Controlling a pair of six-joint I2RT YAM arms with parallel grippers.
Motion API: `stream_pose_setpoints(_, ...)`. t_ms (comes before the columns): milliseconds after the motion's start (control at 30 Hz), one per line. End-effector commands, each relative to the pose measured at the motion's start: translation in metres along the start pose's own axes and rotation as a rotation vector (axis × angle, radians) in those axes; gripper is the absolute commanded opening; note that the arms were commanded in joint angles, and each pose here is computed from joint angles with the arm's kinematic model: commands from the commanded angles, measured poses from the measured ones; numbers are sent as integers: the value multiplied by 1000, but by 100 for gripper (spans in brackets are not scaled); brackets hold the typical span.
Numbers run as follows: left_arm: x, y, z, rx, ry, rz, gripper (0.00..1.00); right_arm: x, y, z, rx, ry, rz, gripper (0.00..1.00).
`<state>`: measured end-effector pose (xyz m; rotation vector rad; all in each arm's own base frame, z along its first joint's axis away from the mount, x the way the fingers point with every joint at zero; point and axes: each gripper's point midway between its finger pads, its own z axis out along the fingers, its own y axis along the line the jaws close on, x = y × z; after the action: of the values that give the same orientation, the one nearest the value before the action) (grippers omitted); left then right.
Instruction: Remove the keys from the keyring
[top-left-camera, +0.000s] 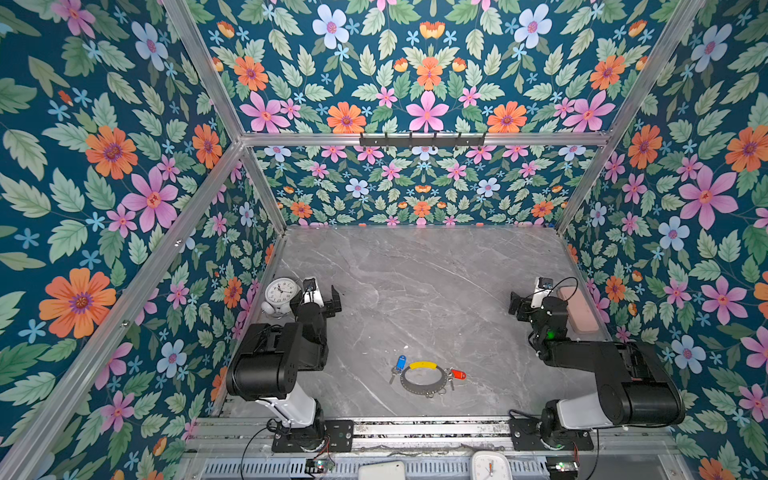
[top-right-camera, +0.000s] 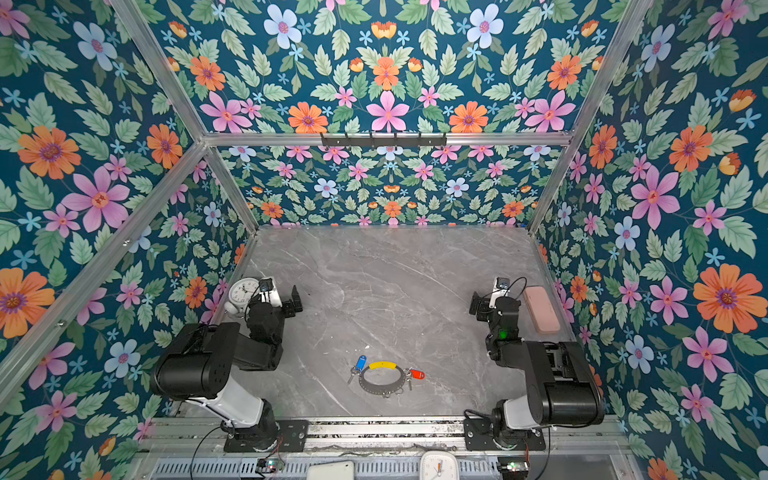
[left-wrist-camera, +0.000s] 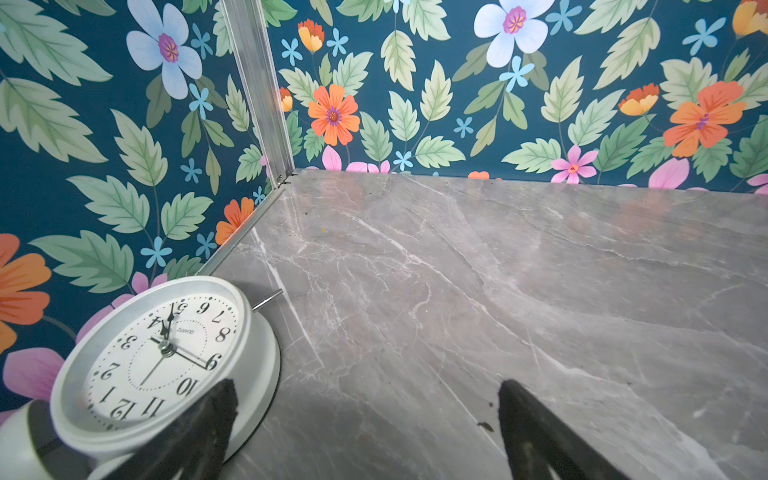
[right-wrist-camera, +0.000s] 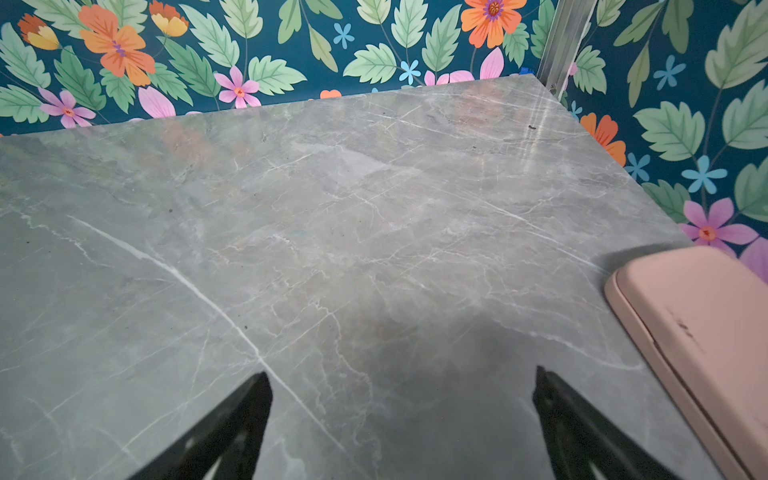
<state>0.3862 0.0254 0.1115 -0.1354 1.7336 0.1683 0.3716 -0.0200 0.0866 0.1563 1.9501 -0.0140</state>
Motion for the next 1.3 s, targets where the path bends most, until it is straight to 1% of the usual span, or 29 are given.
stream_pose_setpoints(0,-3,0,0,1,-10,-2,100,-11,1,-1,-2,-42,10,99)
stream_pose_setpoints(967,-4,0,0,2,-14,-2,100,-12,2,0,-6,-42,13,99)
stream_pose_setpoints(1033,-12,3,-4,-27,-33,-2,100,-16,-2,-2,14,-67,20,99)
stream_pose_setpoints(1067,-20,1,-10,-48,-40,18,100,-19,-3,-8,17,-80,20,99)
stream_pose_setpoints(1167,-41,-15,-23,-24,-59,81,100,-33,-4,-24,32,-43,46,99)
stream_pose_setpoints(1200,-50,-14,-25,-44,-79,77,100,-38,-4,-27,36,-41,51,99)
stream_pose_setpoints(1267,-58,-13,-25,-60,-73,49,100,-47,-1,-33,48,-47,44,99)
